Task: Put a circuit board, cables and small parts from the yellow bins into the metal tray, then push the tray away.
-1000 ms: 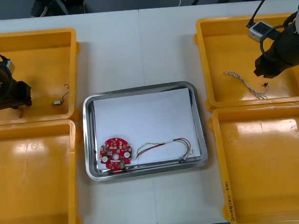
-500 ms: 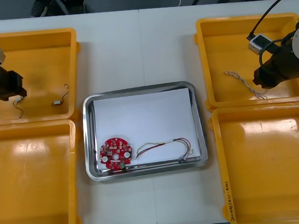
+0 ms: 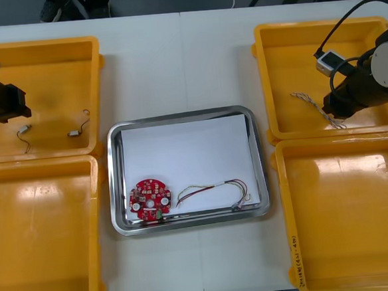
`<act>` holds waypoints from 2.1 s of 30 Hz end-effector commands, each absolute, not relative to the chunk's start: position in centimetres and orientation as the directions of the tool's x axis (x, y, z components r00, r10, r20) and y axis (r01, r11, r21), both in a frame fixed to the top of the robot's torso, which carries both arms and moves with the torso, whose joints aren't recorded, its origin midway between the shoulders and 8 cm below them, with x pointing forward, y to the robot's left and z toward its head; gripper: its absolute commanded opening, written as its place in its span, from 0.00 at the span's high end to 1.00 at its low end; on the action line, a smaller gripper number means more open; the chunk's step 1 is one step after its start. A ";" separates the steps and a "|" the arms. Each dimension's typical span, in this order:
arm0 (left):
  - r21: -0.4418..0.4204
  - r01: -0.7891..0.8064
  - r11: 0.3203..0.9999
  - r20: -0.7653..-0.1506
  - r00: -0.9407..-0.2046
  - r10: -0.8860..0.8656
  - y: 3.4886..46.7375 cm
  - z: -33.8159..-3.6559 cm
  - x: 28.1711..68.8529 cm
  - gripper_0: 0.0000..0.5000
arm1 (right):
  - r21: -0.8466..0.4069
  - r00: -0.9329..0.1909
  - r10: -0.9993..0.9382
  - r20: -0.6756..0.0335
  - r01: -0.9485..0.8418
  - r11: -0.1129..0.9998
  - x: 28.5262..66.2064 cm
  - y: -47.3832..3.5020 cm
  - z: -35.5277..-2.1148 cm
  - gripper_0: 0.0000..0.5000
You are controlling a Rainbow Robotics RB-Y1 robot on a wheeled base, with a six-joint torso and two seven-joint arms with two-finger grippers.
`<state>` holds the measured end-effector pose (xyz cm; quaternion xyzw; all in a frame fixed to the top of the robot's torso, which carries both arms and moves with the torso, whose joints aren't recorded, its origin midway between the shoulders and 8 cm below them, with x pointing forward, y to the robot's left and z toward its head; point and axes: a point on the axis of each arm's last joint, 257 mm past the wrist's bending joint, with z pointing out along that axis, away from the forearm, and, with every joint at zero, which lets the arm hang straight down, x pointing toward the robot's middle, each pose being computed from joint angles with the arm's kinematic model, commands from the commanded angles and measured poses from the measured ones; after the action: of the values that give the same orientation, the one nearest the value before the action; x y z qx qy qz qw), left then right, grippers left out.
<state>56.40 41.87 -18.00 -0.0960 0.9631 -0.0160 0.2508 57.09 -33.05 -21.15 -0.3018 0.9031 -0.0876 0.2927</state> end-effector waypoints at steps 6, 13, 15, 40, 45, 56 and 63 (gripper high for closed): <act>0.027 -0.109 0.994 -0.527 -0.846 -0.078 44.3 -17.0 57.5 0.00 | -0.344 -0.620 -0.639 -0.455 -0.540 0.768 56.9 -31.8 -22.1 0.00; 0.038 -0.109 0.993 -0.518 -0.852 -0.073 44.5 -17.9 57.3 0.00 | -0.331 -0.619 -0.642 -0.452 -0.552 0.765 56.7 -30.9 -22.9 0.00; 0.038 -0.106 0.994 -0.518 -0.852 -0.071 44.4 -18.2 57.4 0.00 | -0.322 -0.625 -0.638 -0.450 -0.553 0.768 56.6 -30.9 -23.3 0.00; -0.016 -0.098 0.995 -0.516 -0.851 -0.092 42.1 -19.8 58.3 0.00 | -0.308 -0.621 -0.629 -0.468 -0.553 0.774 57.0 -30.2 -24.5 0.81; -0.026 -0.099 0.995 -0.522 -0.847 -0.098 41.8 -19.3 58.5 0.00 | -0.303 -0.627 -0.621 -0.470 -0.547 0.781 57.0 -30.3 -24.6 1.00; -0.032 -0.088 0.996 -0.510 -0.855 -0.092 41.0 -19.1 58.2 0.00 | -0.295 -0.636 -0.607 -0.476 -0.534 0.792 57.0 -31.1 -23.7 1.00; -0.029 -0.079 0.996 -0.492 -0.867 -0.083 40.3 -20.2 58.0 0.00 | -0.265 -0.660 -0.589 -0.467 -0.530 0.805 56.7 -31.9 -20.9 1.00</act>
<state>56.39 43.12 -22.12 -0.1079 0.9651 -0.0011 0.2387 55.91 -30.58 -23.97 -0.3219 0.9085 -0.0508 0.2617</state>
